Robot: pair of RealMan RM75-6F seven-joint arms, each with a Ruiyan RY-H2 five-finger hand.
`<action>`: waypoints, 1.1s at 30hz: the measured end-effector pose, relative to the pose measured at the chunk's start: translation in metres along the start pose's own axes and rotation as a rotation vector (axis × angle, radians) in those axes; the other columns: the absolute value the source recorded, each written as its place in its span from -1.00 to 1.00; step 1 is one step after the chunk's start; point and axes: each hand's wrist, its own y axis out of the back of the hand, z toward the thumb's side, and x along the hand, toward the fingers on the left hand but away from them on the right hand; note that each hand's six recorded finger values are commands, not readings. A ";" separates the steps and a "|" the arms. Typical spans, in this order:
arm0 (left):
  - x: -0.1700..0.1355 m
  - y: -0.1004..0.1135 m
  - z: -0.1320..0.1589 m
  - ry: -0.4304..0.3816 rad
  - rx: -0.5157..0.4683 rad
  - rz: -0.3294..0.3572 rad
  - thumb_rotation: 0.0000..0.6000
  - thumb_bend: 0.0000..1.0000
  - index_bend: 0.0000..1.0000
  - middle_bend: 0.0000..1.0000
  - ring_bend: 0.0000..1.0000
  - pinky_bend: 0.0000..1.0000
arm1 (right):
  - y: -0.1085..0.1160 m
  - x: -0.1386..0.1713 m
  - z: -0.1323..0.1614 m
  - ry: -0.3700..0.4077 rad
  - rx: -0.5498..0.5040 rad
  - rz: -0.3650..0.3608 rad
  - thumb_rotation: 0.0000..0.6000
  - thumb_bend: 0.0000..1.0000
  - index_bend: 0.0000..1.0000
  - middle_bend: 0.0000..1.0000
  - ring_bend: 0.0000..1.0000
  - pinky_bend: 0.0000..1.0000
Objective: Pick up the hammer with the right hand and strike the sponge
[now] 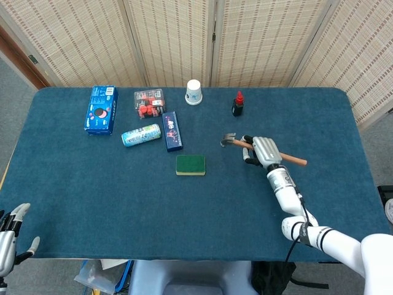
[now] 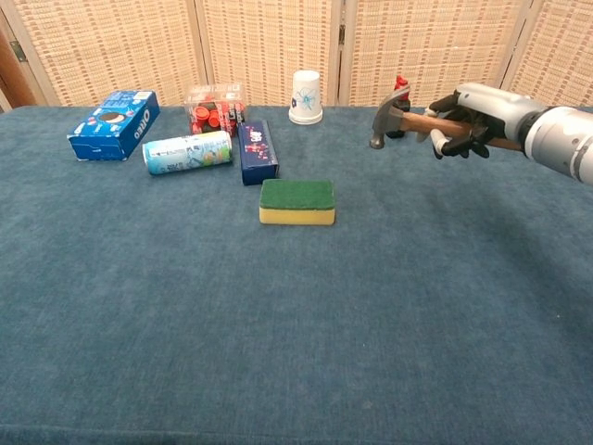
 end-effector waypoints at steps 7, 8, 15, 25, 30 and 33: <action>0.000 0.002 -0.002 0.008 0.000 0.000 1.00 -0.37 -0.84 -0.75 -0.73 -0.90 | -0.013 -0.004 -0.005 0.000 -0.040 0.036 1.00 0.08 -0.36 -0.31 -0.56 -0.39; 0.000 0.002 -0.002 0.008 0.000 0.000 1.00 -0.37 -0.84 -0.75 -0.73 -0.90 | -0.015 -0.004 -0.005 0.003 -0.046 0.050 1.00 -0.07 -0.53 -0.46 -0.69 -0.52; 0.005 0.000 -0.001 0.001 0.006 -0.004 1.00 -0.36 -0.84 -0.75 -0.73 -0.90 | -0.016 -0.002 -0.003 0.044 -0.068 0.075 1.00 -0.62 -1.00 -0.94 -1.00 -0.88; 0.021 0.008 0.003 -0.020 0.014 0.016 1.00 -0.36 -0.84 -0.75 -0.73 -0.90 | 0.031 0.041 -0.025 0.099 0.003 -0.018 1.00 -0.47 -1.00 -0.64 -0.96 -0.88; 0.029 0.012 0.007 -0.032 0.016 0.030 1.00 -0.37 -0.84 -0.75 -0.73 -0.90 | 0.061 0.091 -0.049 0.074 0.086 -0.111 1.00 -0.43 -0.96 -0.52 -0.85 -0.88; 0.034 0.014 0.011 -0.040 0.018 0.036 1.00 -0.36 -0.84 -0.75 -0.73 -0.90 | 0.076 0.129 -0.066 0.030 0.123 -0.162 1.00 -0.43 -0.90 -0.49 -0.82 -0.88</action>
